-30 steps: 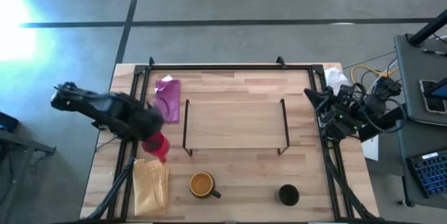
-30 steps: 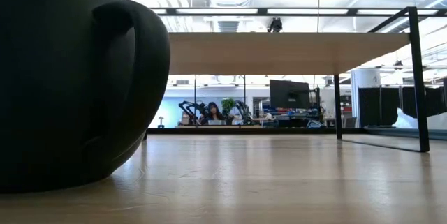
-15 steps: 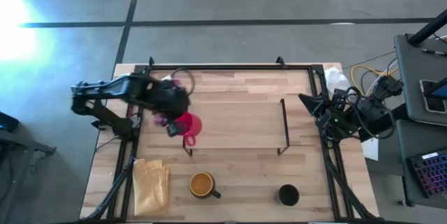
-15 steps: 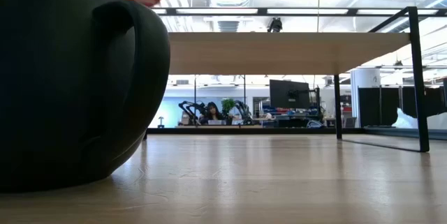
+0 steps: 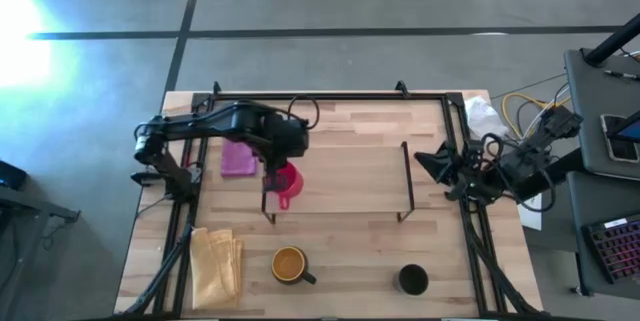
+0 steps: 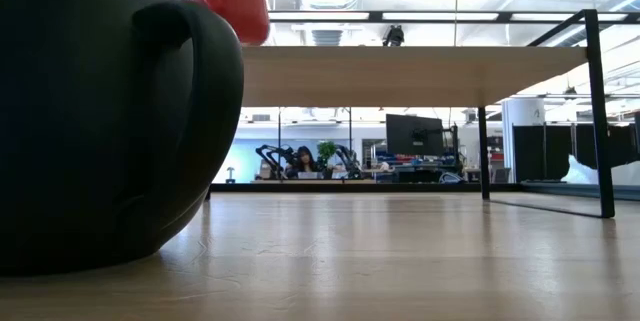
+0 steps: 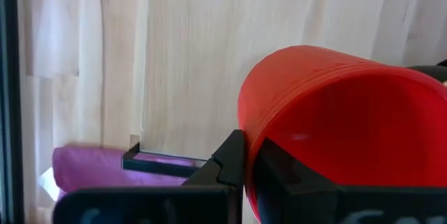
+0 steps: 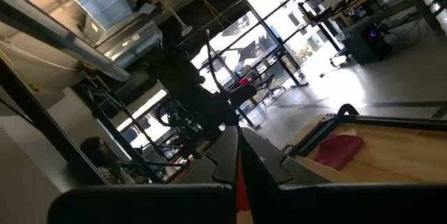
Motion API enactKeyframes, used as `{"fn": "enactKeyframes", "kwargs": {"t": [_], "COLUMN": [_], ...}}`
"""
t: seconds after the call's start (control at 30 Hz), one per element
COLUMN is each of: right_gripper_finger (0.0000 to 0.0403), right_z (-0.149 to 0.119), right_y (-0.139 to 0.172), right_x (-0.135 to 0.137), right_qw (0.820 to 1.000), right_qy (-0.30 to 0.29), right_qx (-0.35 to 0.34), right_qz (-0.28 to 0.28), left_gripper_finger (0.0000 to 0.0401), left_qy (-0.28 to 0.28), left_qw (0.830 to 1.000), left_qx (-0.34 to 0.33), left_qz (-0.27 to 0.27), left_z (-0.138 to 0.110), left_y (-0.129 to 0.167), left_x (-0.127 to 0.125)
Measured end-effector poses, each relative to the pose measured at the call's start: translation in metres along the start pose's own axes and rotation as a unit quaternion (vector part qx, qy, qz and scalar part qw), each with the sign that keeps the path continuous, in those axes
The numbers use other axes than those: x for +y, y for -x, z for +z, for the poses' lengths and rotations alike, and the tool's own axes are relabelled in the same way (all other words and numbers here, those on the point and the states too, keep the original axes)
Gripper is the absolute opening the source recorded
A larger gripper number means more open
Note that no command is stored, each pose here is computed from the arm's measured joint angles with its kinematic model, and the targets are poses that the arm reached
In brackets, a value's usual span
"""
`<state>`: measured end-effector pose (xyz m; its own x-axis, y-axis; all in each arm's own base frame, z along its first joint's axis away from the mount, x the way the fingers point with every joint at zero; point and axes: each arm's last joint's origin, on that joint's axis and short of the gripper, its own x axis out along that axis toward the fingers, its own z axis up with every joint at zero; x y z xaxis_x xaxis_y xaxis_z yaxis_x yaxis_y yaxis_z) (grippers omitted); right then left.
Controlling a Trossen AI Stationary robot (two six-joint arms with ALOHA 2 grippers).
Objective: Stack small to large cups/mugs on shelf
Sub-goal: Put the red mug on the shelf
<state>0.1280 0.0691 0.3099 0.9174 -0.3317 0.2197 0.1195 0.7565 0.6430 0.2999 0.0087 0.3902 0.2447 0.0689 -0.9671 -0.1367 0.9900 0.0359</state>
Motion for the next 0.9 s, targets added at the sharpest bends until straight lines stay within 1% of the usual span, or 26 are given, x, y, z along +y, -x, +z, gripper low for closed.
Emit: {"fn": "enactKeyframes", "kwargs": {"t": [0.17,0.37,0.63,0.73,0.9], "right_gripper_finger": [0.0009,0.0009,0.0009,0.0009,0.0009], "right_z": [-0.010,-0.017,-0.017,-0.017,-0.018], "right_y": [-0.004,-0.008,-0.008,-0.008,-0.008], "right_x": [0.002,0.001,0.001,0.001,0.001], "right_qw": [1.000,1.000,1.000,1.000,1.000], "right_qy": [-0.003,-0.009,-0.007,-0.005,-0.001], "right_qx": [0.011,0.014,0.015,0.016,0.018], "right_qz": [-0.005,-0.013,-0.013,-0.014,-0.015], "left_gripper_finger": [0.0000,0.0000,0.0002,0.0013,0.0043], "left_qy": [0.009,0.009,0.014,0.014,0.025], "left_qw": [1.000,0.998,0.999,0.999,0.999], "left_qx": [0.022,0.040,0.035,0.035,0.030], "left_qz": [0.000,-0.043,-0.028,-0.024,-0.010], "left_z": [0.008,0.012,0.011,0.011,0.014], "left_y": [-0.015,-0.024,-0.022,-0.022,-0.025], "left_x": [0.006,0.005,0.006,0.006,0.007]}}
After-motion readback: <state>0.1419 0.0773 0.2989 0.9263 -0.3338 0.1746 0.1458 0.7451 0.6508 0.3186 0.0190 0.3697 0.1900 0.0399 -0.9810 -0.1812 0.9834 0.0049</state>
